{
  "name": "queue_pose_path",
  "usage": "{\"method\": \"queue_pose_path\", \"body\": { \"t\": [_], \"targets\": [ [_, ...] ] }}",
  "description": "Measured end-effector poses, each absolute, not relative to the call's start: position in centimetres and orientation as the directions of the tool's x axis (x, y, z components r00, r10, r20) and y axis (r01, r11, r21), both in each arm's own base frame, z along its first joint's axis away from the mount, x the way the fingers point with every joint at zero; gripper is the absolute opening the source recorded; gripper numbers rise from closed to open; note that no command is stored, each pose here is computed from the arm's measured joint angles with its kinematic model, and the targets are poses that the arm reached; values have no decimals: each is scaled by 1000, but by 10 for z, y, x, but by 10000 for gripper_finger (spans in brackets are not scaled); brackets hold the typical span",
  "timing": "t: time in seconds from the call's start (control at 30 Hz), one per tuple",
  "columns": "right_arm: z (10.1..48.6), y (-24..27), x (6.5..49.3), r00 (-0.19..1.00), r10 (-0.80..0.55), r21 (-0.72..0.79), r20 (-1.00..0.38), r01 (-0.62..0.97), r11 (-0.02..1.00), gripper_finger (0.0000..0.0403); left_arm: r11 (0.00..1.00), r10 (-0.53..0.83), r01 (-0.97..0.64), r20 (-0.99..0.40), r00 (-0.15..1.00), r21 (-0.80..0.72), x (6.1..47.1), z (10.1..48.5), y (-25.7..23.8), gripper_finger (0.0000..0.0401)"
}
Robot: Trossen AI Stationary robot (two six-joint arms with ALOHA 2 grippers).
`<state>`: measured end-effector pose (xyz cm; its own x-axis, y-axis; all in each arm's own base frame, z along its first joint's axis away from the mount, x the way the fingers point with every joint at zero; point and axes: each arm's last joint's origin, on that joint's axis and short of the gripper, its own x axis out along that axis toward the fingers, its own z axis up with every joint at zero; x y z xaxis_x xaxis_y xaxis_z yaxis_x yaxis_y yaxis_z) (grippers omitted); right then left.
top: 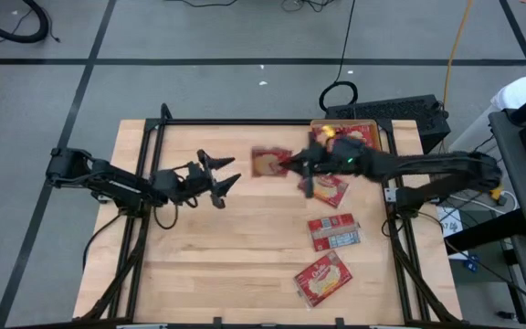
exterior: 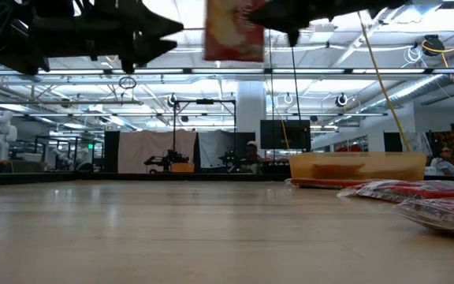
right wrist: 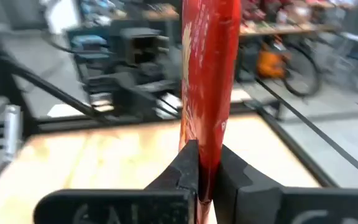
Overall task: Sort popcorn bags into baskets
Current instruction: Put the red popcorn bag into the orange bin
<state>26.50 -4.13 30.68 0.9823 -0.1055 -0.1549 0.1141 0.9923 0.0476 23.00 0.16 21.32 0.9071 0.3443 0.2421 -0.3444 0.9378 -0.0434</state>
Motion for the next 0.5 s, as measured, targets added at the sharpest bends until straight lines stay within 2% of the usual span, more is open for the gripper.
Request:
{"method": "queue_pose_path", "body": {
  "t": [0.1, 0.23, 0.37, 0.5],
  "targets": [
    [318, -59, 234, 959, -194, 56, -209, 209, 976, 8, 930, 367, -366, 195, 910, -41, 231, 208, 3, 307],
    [325, -82, 196, 907, -325, 48, -268, 349, 936, 8, 930, 367, -361, 140, 920, -63, 232, 203, 3, 324],
    [320, -105, 168, 847, -389, 66, -362, 439, 896, 7, 928, 366, -354, 114, 924, -111, 232, 200, 3, 318],
    [307, -128, 148, 798, -379, 141, -468, 491, 860, 7, 937, 341, -327, 110, 934, -122, 233, 200, 2, 296]
  ]
}}
